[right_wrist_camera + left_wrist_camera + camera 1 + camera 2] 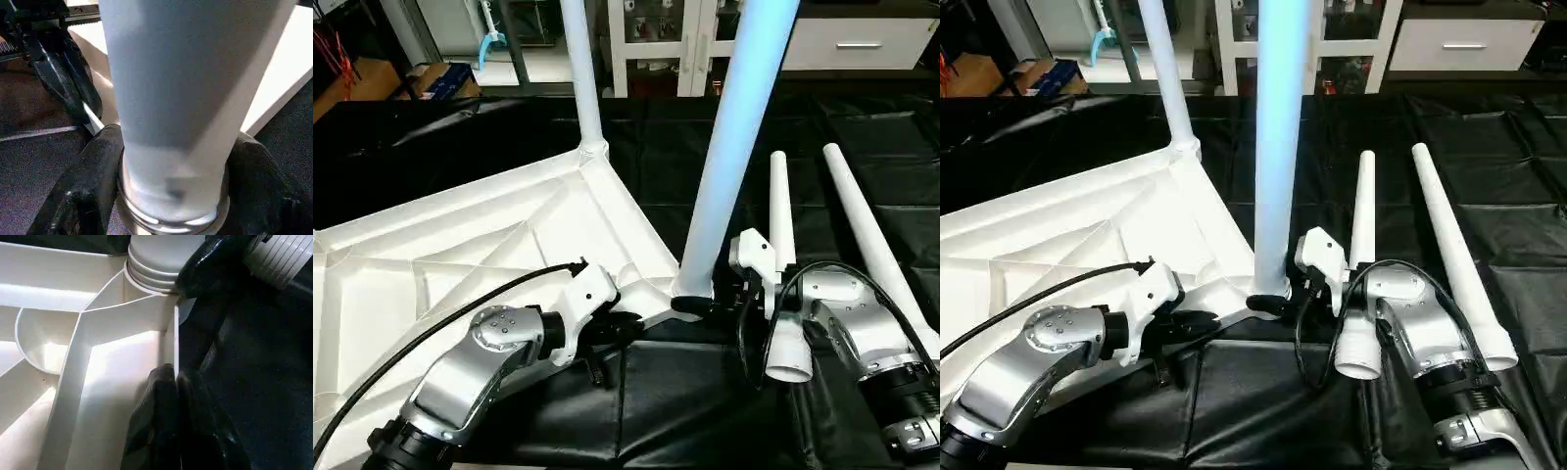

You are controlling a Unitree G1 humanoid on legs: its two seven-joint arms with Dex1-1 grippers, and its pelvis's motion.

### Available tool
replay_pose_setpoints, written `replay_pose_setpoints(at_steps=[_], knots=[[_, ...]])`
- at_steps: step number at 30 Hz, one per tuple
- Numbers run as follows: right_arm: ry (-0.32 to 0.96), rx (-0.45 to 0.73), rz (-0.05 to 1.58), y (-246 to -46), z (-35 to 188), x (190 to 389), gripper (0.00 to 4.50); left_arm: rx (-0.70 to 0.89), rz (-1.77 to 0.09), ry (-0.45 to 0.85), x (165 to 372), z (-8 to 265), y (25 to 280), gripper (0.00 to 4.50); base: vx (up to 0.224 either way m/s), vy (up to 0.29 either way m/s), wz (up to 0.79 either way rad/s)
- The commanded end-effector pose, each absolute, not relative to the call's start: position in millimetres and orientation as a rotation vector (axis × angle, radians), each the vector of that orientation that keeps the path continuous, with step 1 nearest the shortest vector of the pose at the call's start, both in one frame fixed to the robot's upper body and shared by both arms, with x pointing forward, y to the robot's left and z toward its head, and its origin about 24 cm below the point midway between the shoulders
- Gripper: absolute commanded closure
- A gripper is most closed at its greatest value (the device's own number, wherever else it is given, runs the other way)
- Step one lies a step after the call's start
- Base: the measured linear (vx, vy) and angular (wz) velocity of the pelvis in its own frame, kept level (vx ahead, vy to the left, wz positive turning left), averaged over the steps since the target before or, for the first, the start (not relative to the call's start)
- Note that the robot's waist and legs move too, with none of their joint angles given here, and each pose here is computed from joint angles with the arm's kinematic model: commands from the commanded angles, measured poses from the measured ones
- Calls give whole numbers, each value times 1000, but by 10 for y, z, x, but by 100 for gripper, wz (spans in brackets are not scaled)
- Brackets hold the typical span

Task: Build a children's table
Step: Rotate leg to tighten

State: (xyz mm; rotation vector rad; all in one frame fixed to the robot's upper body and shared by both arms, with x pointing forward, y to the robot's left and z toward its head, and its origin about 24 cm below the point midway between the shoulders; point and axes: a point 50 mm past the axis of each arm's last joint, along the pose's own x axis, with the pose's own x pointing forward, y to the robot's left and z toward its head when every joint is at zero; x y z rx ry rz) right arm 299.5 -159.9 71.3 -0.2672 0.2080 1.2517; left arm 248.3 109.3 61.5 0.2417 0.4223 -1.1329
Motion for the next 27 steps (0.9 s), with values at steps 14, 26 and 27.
replay_pose_setpoints(at_steps=[14,26,27], knots=[[247,-60,809,-1355,373,3111,183,209,-961,565,2591,338,970,450,0,0,0],[212,112,487,-765,287,3184,184,168,-668,471,3007,382,607,450,-26,6,0],[186,114,501,-762,331,3190,184,172,-664,468,3012,391,614,450,0,0,0]])
